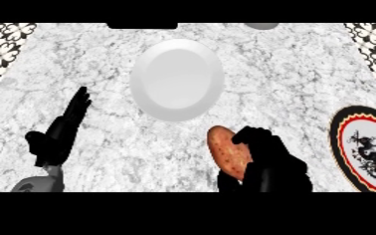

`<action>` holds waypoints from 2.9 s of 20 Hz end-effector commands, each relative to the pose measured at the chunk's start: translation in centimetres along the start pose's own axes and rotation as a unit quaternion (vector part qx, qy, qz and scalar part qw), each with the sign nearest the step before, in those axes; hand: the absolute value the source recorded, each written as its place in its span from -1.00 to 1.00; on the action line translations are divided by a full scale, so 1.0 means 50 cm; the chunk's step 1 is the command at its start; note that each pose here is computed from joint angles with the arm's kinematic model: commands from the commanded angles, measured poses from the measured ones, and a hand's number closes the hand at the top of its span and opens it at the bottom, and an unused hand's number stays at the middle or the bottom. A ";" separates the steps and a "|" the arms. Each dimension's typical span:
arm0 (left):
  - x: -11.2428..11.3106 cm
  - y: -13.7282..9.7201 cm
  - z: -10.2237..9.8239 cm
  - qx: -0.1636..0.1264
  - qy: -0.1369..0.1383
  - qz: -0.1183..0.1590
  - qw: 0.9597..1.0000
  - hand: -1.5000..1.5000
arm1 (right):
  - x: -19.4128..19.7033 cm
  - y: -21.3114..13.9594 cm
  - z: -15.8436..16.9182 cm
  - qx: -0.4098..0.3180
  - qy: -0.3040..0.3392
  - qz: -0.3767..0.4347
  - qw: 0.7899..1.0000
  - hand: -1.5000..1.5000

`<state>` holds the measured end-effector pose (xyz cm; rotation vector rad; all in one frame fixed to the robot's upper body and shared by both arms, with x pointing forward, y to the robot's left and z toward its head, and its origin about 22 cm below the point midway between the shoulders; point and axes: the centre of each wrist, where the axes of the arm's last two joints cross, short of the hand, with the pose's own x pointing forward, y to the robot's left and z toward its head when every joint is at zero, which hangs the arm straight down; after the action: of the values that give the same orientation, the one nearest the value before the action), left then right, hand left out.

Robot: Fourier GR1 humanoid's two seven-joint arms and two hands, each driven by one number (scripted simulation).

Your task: Pick the sweet potato from the plate and place it in the plate

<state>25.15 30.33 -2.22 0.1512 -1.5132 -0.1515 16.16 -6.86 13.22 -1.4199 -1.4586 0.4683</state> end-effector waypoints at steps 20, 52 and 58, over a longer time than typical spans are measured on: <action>0.023 -0.027 -0.047 -0.022 -0.015 -0.001 1.000 0.00 | 0.165 0.215 -0.252 0.083 0.065 -0.050 0.993 1.00; -0.014 -0.006 -0.019 0.006 0.007 0.007 1.000 0.00 | -0.048 0.294 -0.138 -0.061 0.200 -0.392 0.896 -1.00; 0.014 0.044 0.010 0.005 -0.005 0.003 1.000 0.00 | -0.152 0.248 -0.052 -0.037 0.164 -0.387 0.907 -1.00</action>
<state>25.35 30.71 -1.90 0.1486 -1.5178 -0.1391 26.53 -9.85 2.24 -0.8416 -1.6057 -0.3030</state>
